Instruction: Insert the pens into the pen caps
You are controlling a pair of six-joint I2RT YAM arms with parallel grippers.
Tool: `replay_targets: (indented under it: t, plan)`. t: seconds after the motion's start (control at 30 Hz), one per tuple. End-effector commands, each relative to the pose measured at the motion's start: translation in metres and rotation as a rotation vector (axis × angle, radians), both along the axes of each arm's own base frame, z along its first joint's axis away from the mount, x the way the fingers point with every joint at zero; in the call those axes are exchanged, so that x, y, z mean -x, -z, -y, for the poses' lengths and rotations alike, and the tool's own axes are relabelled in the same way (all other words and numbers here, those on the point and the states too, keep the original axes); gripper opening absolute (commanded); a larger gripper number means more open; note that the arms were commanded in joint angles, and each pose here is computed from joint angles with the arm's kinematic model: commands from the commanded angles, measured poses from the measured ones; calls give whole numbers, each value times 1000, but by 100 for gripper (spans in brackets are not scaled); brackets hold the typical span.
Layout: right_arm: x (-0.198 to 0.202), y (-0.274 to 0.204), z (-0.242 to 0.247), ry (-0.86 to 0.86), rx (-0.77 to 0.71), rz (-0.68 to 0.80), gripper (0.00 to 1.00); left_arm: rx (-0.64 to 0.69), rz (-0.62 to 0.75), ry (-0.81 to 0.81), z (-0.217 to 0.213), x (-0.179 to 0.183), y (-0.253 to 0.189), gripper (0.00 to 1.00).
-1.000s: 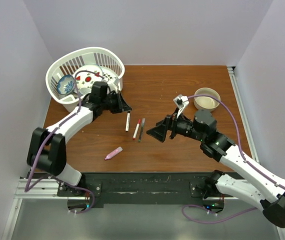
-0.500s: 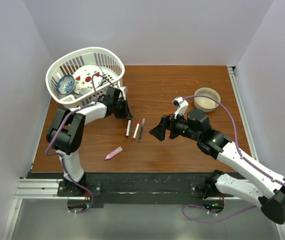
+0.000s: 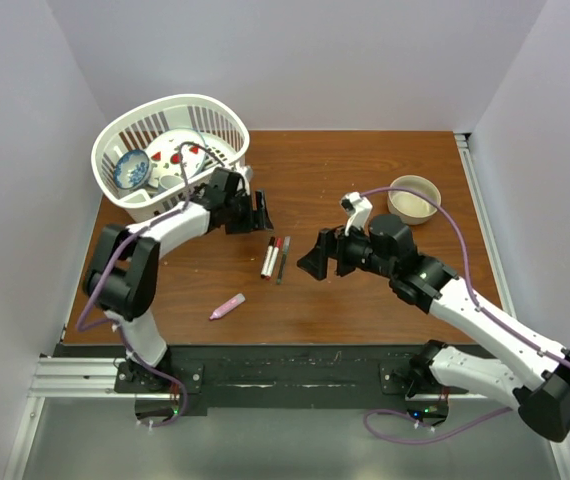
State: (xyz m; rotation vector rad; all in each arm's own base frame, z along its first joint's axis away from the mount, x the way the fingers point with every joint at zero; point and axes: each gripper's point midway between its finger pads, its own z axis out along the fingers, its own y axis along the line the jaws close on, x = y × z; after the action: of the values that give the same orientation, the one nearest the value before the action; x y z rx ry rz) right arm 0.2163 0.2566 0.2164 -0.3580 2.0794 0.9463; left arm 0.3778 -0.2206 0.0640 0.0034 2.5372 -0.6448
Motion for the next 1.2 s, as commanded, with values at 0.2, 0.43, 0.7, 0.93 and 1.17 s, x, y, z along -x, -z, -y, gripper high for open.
replay_targets:
  t: [0.2, 0.43, 0.7, 0.93, 1.17]
  plan:
    - [-26, 11, -43, -190, 146, 50, 91, 9, 122, -403, -104, 44, -102, 92]
    - [-38, 51, -108, -354, 318, 94, 85, -77, 288, -514, -173, 82, -145, 92]
    - [-16, 102, -158, -639, 439, 287, 81, -234, 442, -701, -225, 113, -193, 92]
    - [10, 117, -196, -837, 434, 402, 80, -196, 531, -779, -235, 123, -217, 91]
    - [26, 136, -212, -987, 454, 475, 79, -146, 553, -748, -227, 134, -203, 90]
